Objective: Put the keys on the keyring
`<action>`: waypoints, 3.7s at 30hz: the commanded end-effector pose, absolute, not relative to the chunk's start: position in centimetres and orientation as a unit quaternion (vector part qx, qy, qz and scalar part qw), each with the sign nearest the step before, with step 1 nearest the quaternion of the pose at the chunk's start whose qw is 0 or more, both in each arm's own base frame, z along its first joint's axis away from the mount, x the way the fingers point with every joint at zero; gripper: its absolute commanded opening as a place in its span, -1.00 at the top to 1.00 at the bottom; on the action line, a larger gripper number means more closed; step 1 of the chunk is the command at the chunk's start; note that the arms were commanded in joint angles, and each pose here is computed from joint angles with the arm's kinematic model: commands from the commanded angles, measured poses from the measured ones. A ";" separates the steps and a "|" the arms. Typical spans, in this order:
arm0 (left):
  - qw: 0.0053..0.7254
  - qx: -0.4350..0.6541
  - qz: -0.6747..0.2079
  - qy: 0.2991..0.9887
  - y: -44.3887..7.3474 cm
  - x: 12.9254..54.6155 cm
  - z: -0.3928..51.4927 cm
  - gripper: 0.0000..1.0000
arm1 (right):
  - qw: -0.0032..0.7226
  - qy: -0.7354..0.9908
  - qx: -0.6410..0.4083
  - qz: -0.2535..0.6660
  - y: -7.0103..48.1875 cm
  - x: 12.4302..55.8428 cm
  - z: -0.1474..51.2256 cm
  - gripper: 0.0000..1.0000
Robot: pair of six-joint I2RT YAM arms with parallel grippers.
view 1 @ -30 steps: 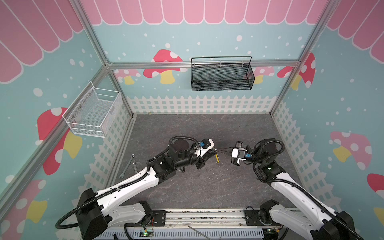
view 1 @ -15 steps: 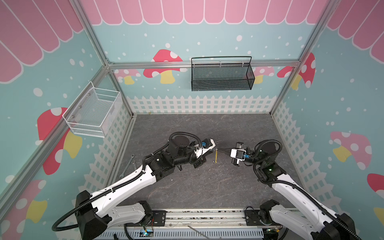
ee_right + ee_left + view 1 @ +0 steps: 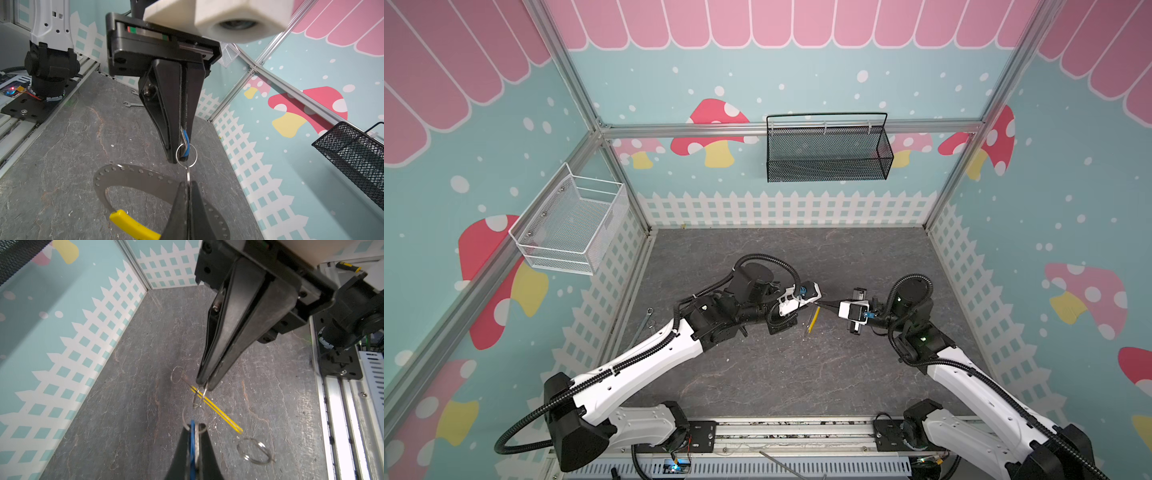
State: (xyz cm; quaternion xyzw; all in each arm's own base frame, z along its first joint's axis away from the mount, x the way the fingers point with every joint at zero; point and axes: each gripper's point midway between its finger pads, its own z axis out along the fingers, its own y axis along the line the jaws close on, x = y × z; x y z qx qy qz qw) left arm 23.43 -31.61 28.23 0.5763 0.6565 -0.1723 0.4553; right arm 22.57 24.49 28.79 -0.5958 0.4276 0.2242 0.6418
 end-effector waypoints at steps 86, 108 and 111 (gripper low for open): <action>0.613 -0.109 0.138 0.770 1.4 35.2 16.9 -0.99 | 0.680 0.724 -0.095 -0.066 1.0 36.5 15.1 -0.97; 0.630 -0.084 0.087 0.767 1.3 39.1 12.3 -1.00 | 0.668 0.737 -0.074 -0.073 0.1 37.3 13.2 -0.96; 0.629 -0.083 0.089 0.768 1.4 39.2 12.2 -1.00 | 0.668 0.737 -0.073 -0.073 0.0 37.2 13.1 -0.96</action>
